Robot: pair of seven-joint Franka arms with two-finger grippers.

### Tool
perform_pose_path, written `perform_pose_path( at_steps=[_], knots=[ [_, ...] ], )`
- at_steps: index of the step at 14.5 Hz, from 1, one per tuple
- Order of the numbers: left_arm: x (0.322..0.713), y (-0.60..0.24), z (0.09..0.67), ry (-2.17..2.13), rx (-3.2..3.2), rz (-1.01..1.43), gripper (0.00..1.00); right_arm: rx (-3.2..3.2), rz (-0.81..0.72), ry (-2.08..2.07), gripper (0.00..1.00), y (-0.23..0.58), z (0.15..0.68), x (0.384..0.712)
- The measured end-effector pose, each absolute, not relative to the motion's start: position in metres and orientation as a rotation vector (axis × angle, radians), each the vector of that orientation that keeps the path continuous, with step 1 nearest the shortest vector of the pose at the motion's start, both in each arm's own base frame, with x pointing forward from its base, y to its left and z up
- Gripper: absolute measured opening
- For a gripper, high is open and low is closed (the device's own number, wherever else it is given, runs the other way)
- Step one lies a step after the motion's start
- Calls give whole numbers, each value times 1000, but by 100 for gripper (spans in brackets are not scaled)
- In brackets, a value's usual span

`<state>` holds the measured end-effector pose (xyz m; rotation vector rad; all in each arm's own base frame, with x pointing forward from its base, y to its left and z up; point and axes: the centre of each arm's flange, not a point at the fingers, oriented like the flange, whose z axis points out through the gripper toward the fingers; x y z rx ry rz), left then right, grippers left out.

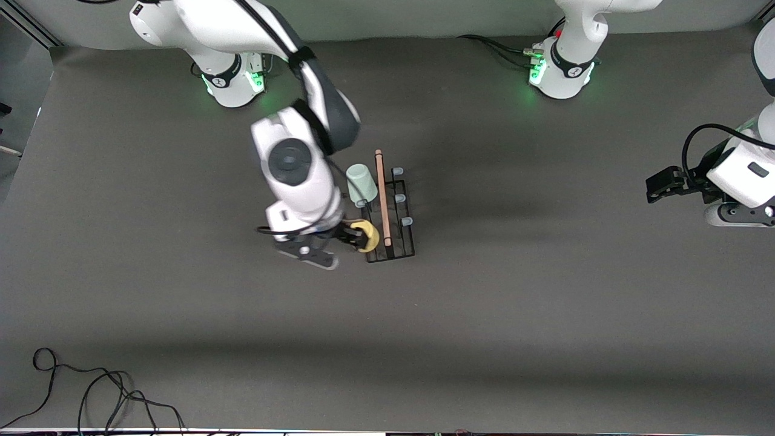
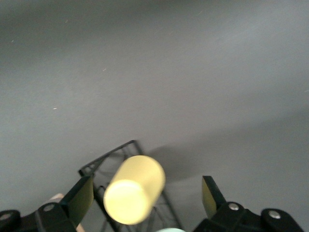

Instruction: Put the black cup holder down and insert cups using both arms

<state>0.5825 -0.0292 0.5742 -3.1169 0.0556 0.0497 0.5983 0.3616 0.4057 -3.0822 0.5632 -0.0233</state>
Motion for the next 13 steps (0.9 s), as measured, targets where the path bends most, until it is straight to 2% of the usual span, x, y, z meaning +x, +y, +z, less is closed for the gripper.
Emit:
perform_pose_path(
  at_steps=[3, 7, 13],
  knots=[
    [582, -29, 574, 56, -3117, 50, 100, -3115, 79, 510, 100, 290, 470, 601],
    [582, -30, 574, 57, -3117, 50, 100, -3114, 219, 522, 100, 210, 524, 593],
    [582, -30, 574, 57, -3117, 50, 100, -3043, 180, 495, 100, 106, 602, 578]
  ],
)
